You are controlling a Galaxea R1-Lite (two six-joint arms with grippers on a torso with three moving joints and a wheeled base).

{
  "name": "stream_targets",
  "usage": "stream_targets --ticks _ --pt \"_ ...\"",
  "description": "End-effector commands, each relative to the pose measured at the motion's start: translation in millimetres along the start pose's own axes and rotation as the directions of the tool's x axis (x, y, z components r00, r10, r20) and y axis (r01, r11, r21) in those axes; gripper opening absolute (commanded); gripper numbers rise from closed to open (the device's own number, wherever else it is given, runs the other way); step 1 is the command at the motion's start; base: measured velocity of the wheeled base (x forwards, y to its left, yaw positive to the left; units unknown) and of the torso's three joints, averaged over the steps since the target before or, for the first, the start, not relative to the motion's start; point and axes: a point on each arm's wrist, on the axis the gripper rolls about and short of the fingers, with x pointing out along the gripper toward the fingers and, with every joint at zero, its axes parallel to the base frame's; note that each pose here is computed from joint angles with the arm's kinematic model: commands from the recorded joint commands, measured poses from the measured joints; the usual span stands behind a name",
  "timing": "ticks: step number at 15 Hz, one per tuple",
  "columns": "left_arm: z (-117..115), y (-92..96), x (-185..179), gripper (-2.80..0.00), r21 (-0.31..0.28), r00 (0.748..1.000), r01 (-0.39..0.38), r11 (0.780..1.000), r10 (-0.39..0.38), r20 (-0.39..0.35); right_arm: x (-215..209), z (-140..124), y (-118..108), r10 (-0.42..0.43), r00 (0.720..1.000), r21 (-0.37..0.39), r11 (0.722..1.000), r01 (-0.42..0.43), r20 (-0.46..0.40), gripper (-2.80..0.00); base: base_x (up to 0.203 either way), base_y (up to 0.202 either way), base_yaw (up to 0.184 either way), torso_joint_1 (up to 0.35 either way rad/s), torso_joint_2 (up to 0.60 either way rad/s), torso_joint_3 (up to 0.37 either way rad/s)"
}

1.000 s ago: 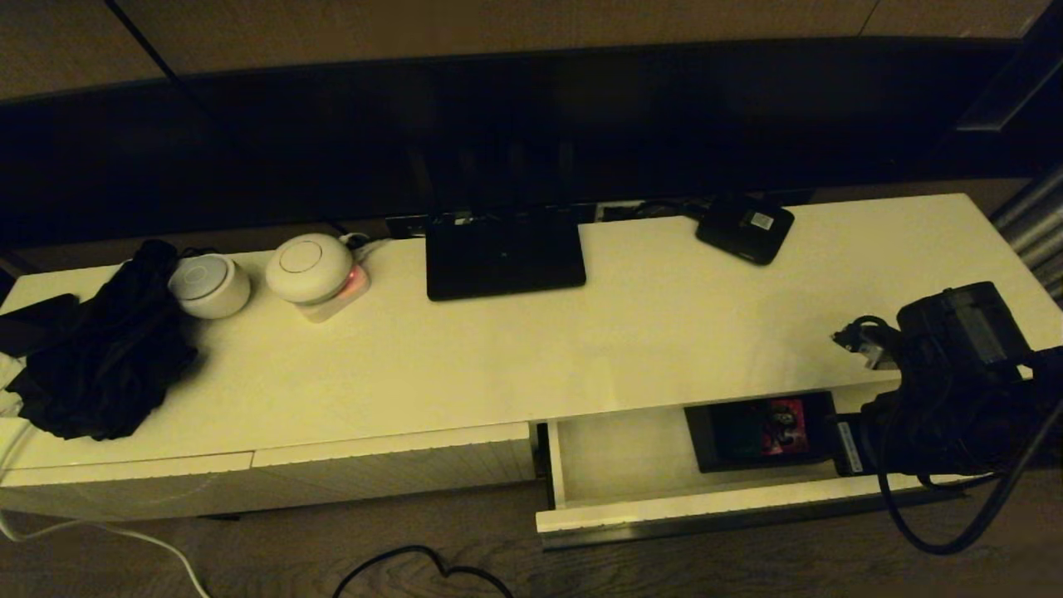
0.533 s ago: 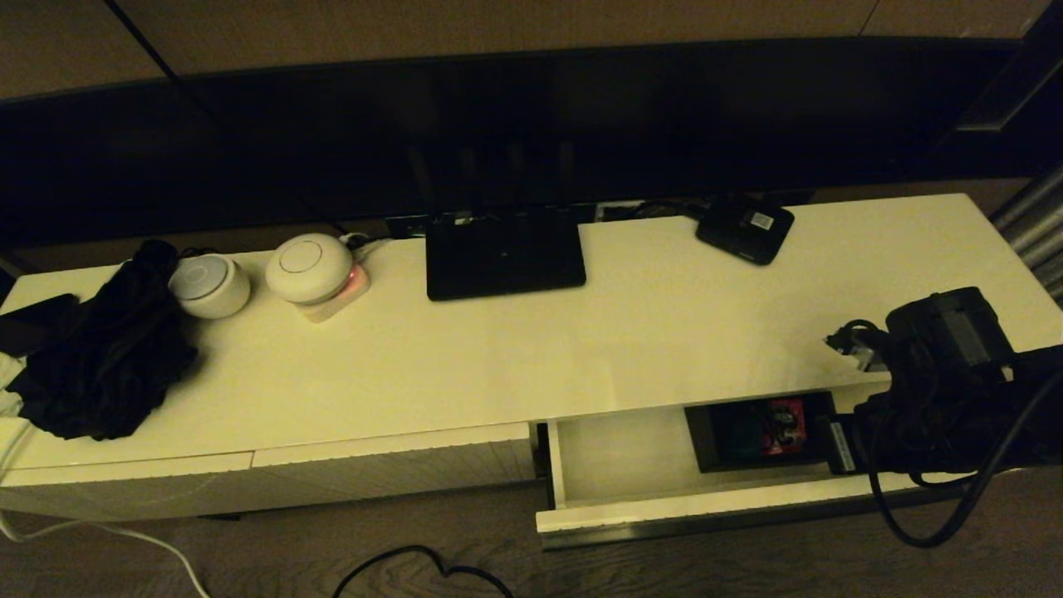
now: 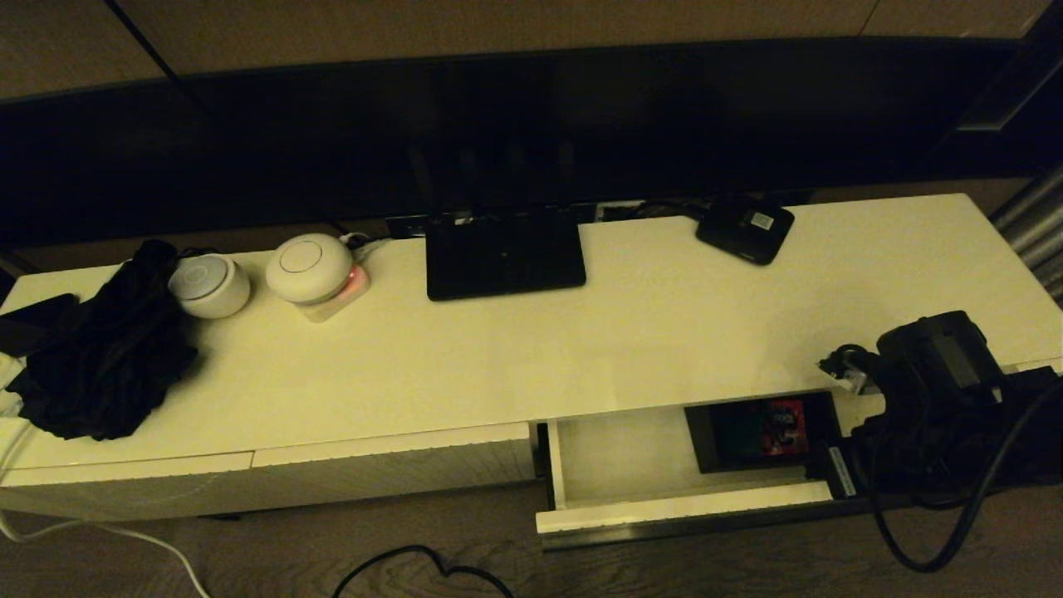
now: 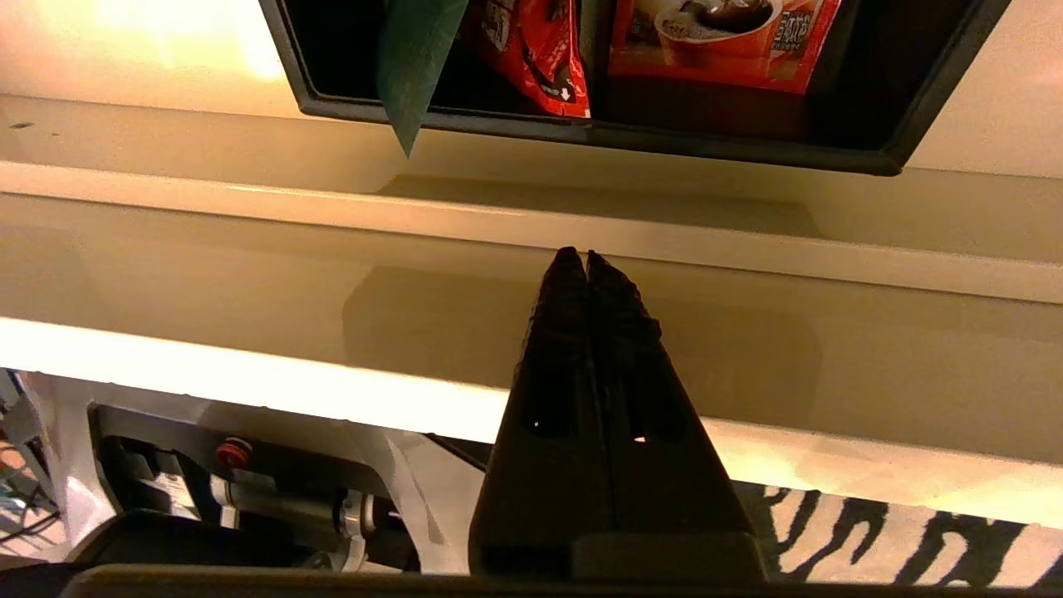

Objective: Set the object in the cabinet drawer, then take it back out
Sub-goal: Open the drawer

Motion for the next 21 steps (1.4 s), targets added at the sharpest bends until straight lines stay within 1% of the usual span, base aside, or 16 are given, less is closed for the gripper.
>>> stream_targets --ticks 1,4,7,10,11,18,21 --pt "-0.9 0.0 0.2 -2.80 0.000 1.000 0.001 1.000 -0.001 -0.003 -0.9 -5.7 0.6 0.002 1.000 -0.020 1.000 -0.003 -0.022 -2.80 0.000 0.000 0.000 0.000 0.00 0.000" --pt "-0.9 0.0 0.2 -2.80 0.000 1.000 0.000 1.000 0.000 -0.003 -3.5 -10.3 0.3 0.000 0.999 -0.033 0.999 -0.002 -0.045 -2.80 0.000 0.000 0.000 0.000 0.00 0.000" --pt "-0.9 0.0 0.2 -2.80 0.000 1.000 -0.001 1.000 0.001 -0.003 -8.3 -20.3 0.0 -0.002 0.997 -0.044 0.999 -0.001 -0.079 -2.80 0.000 0.000 0.000 0.000 0.00 0.000" --pt "-0.9 0.0 0.2 -2.80 0.000 1.000 -0.001 1.000 0.001 -0.003 -12.0 -35.4 -1.2 -0.004 0.994 -0.109 0.994 -0.009 -0.114 -2.80 0.000 0.000 0.000 0.000 0.00 0.000" --pt "-0.9 0.0 0.2 -2.80 0.000 1.000 -0.001 1.000 0.001 -0.003 -13.3 -38.7 -1.4 -0.003 0.993 -0.116 0.993 -0.011 -0.119 -2.80 0.000 0.000 0.000 0.000 0.00 0.000" --pt "-0.9 0.0 0.2 -2.80 0.000 1.000 -0.001 1.000 0.001 -0.003 -13.1 -68.5 -2.9 0.001 0.980 -0.116 0.993 -0.025 -0.201 -2.80 0.000 0.000 0.000 0.000 0.00 0.000" --pt "-0.9 0.0 0.2 -2.80 0.000 1.000 -0.001 1.000 0.001 -0.003 -12.9 -74.8 -3.0 0.015 0.975 -0.112 0.993 -0.041 -0.222 -2.80 0.000 0.000 0.000 0.000 0.00 0.000"
